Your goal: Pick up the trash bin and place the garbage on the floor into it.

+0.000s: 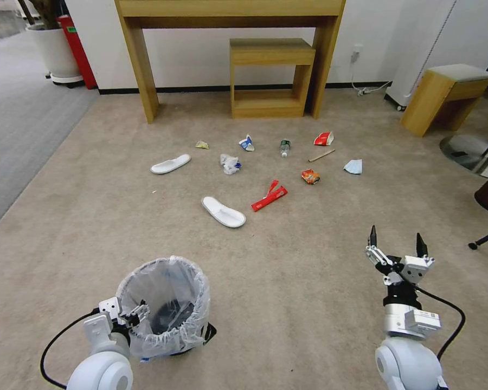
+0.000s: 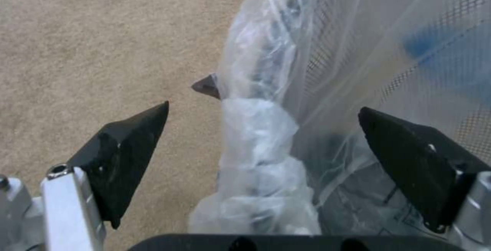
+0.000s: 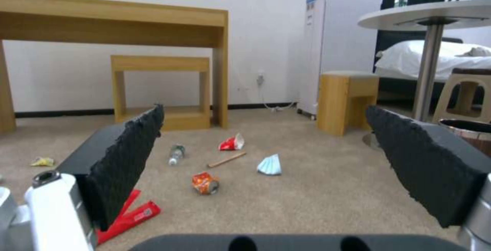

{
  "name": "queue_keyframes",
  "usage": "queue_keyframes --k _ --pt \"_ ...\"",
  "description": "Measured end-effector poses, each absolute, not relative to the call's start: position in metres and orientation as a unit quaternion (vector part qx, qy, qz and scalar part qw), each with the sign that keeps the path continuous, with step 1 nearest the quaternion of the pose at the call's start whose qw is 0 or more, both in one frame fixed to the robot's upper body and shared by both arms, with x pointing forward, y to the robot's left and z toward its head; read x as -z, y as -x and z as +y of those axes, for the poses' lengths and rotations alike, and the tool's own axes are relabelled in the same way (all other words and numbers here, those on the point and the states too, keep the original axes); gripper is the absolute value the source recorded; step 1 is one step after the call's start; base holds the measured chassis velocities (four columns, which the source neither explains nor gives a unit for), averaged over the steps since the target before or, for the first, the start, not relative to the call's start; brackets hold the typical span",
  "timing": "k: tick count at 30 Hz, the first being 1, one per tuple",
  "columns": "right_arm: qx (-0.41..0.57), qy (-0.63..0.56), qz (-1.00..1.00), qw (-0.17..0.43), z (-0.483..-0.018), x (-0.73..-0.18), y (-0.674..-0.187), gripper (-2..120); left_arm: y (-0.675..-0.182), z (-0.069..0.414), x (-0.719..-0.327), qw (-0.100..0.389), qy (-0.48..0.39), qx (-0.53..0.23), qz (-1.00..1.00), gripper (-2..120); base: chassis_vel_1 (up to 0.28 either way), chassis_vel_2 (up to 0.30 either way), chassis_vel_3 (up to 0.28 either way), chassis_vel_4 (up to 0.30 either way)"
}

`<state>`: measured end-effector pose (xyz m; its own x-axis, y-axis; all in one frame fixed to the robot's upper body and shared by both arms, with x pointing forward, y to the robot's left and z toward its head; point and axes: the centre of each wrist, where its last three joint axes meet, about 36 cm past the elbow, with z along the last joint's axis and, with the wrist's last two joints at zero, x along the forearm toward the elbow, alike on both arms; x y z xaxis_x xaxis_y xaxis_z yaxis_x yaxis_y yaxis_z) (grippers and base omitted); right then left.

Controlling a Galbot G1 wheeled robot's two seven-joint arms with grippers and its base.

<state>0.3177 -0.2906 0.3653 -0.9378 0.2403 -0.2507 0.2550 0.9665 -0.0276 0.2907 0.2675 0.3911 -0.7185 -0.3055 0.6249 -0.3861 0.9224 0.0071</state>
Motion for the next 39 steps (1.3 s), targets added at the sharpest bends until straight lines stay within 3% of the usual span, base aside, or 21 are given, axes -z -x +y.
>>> queue_keyframes --k 27,36,39 --pt "0.035 -0.12 0.984 0.125 -0.293 -0.364 -0.322 98 -0.292 0.261 -0.379 0.334 -0.194 -0.07 -0.92 96 0.0 0.0 0.0 0.0" --pt "0.035 -0.119 0.984 0.127 -0.291 -0.369 -0.32 96 -0.29 0.26 -0.385 0.329 -0.191 -0.07 -0.922 69 0.0 0.0 0.0 0.0" --pt "0.036 -0.119 0.984 0.128 -0.292 -0.373 -0.318 96 -0.287 0.259 -0.387 0.328 -0.188 -0.071 -0.923 54 0.0 0.0 0.0 0.0"
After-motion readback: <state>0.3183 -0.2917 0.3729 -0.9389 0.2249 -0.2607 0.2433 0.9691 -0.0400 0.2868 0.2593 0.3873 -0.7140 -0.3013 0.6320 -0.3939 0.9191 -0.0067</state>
